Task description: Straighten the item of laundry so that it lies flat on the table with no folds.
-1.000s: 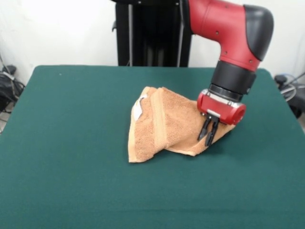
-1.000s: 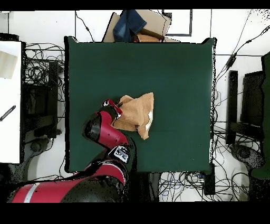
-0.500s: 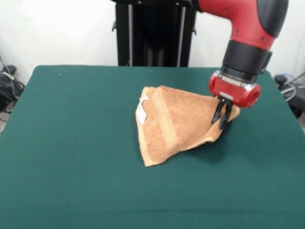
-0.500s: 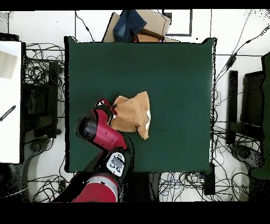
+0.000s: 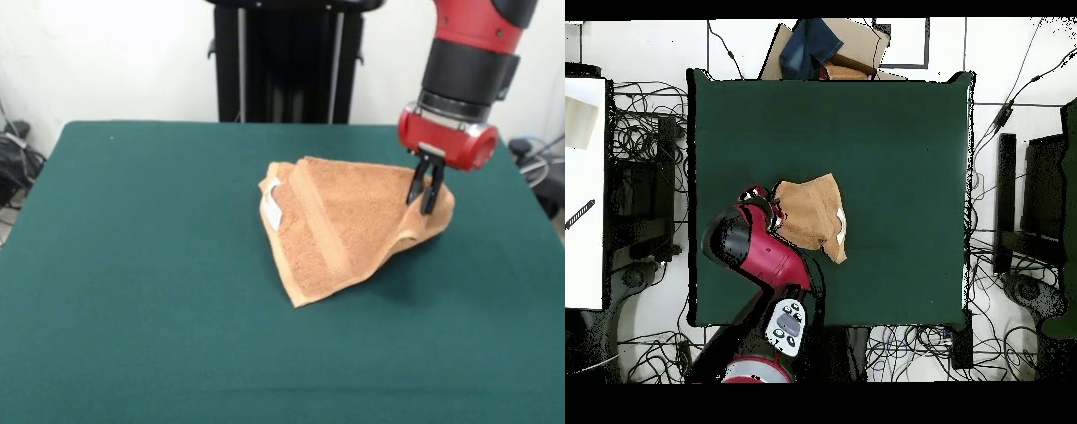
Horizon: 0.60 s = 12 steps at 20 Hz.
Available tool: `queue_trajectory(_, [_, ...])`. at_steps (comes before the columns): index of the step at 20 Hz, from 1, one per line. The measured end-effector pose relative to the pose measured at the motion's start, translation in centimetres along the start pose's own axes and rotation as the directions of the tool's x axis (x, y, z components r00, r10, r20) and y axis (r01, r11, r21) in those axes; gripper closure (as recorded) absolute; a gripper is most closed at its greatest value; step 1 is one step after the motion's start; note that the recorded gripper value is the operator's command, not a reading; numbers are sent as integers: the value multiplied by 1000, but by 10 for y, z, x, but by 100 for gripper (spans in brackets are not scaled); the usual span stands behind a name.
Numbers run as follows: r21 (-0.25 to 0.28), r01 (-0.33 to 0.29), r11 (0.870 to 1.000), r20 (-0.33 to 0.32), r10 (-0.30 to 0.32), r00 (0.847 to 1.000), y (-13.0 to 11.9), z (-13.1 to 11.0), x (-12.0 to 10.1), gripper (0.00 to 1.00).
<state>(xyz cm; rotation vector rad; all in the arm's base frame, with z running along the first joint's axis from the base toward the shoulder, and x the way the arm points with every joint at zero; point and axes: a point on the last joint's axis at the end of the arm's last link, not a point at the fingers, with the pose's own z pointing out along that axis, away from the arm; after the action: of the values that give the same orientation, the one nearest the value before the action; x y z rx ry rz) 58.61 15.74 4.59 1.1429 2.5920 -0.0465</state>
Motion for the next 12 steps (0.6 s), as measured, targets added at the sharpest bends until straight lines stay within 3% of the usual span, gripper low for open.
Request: queue_trajectory(12, [-19, -34, 999, 38, 34, 999, -18, -15, -55, 100])
